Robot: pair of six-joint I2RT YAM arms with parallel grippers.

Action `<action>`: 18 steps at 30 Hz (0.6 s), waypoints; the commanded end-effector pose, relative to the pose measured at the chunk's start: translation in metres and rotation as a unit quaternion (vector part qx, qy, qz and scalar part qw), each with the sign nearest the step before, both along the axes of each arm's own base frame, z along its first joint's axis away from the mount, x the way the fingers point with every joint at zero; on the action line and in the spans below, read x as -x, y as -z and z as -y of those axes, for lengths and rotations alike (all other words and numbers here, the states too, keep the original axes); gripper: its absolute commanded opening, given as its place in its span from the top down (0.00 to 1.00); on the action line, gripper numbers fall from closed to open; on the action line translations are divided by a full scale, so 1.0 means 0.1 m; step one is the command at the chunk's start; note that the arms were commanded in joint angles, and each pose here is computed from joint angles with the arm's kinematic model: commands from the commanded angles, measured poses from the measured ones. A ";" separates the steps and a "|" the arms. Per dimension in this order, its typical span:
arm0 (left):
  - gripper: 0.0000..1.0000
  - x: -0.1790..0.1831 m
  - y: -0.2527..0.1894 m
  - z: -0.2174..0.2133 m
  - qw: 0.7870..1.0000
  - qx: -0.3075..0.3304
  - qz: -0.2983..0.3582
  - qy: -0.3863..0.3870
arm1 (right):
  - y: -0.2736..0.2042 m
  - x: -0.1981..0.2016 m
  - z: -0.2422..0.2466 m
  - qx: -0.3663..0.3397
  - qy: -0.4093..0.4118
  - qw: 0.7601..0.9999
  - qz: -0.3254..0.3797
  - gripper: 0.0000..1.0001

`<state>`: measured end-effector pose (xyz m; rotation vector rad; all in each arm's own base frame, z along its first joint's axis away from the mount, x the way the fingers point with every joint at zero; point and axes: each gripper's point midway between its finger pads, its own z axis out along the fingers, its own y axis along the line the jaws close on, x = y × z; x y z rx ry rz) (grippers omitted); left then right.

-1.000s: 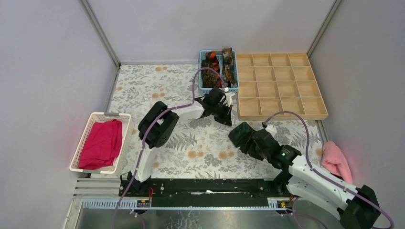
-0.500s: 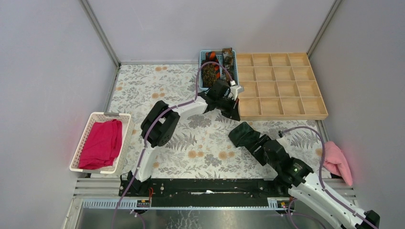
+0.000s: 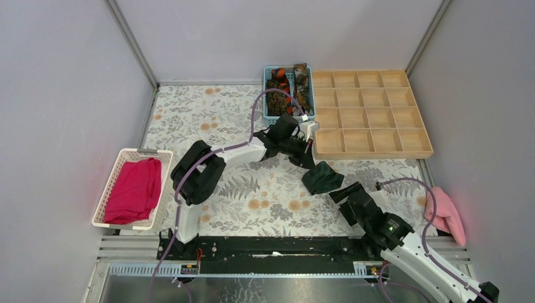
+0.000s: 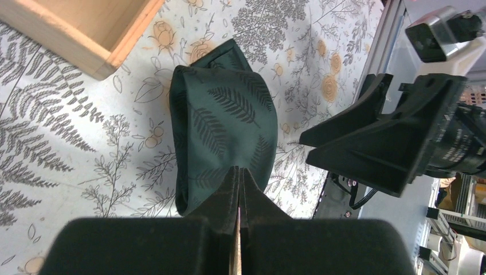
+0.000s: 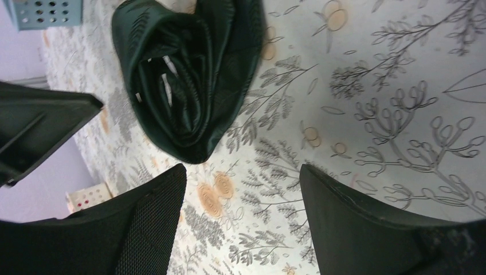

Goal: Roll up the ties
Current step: Pick up the tie at the center of the board.

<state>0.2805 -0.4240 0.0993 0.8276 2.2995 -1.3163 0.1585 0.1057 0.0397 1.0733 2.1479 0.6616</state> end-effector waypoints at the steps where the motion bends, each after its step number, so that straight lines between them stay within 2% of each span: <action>1: 1.00 -0.03 -0.06 0.14 0.999 0.028 0.010 0.018 | 0.03 -0.10 0.12 0.025 0.038 0.999 0.012 0.20; 12: 1.00 -0.06 0.18 0.21 0.999 0.038 -0.003 0.032 | 0.06 -0.23 0.03 0.042 0.019 0.998 0.032 0.04; 18: 1.00 -0.07 0.27 0.19 0.999 0.029 -0.005 0.027 | 0.17 -0.26 -0.03 0.070 0.000 0.998 0.007 0.06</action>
